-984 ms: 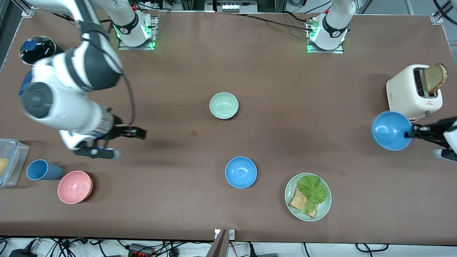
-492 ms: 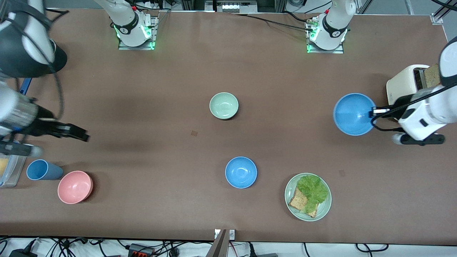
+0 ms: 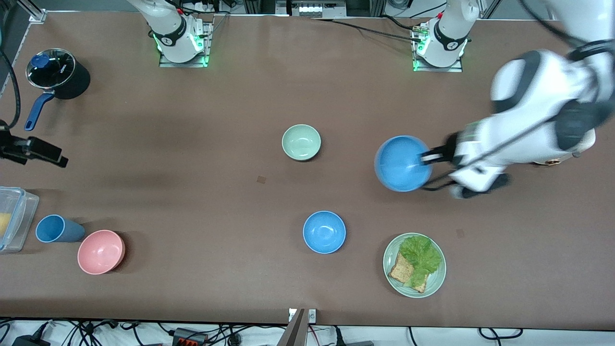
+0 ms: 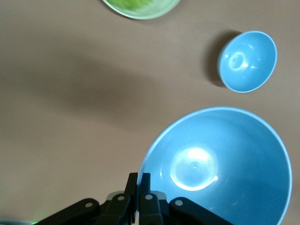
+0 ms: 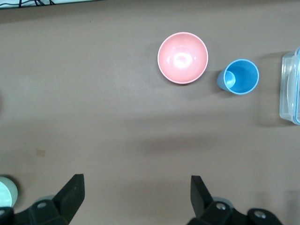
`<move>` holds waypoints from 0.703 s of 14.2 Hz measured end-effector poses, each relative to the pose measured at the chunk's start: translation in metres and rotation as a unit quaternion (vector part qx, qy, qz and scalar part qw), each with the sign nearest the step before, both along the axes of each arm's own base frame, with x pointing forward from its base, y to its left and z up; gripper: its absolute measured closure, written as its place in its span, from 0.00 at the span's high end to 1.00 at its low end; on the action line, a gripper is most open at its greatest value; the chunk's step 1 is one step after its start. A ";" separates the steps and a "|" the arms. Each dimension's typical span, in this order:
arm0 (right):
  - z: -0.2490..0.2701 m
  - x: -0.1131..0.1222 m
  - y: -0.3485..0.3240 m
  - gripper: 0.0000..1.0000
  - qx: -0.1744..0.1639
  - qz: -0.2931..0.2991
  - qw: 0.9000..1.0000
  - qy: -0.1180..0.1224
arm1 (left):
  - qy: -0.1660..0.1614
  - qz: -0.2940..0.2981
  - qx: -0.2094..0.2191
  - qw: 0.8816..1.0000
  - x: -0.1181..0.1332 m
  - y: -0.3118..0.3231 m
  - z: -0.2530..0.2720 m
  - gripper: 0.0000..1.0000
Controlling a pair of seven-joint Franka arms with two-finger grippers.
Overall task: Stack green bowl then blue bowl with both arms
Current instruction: 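Carry the blue bowl with the left gripper over the green bowl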
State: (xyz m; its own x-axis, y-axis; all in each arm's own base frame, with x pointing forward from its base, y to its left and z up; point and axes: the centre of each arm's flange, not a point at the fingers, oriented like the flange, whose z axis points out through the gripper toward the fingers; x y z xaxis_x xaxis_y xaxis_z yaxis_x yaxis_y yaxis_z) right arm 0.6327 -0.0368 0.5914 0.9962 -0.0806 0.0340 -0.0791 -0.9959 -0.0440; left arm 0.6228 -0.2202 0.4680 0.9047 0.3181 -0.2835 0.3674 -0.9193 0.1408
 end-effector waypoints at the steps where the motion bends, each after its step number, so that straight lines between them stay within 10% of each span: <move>1: 0.002 -0.004 0.000 1.00 -0.002 0.000 1.000 0.002 | 0.001 0.007 0.003 1.000 -0.005 -0.019 -0.016 0.04; 10: -0.007 -0.070 0.003 1.00 -0.019 0.005 1.000 0.010 | -0.009 0.107 0.022 0.994 -0.068 -0.129 -0.092 0.04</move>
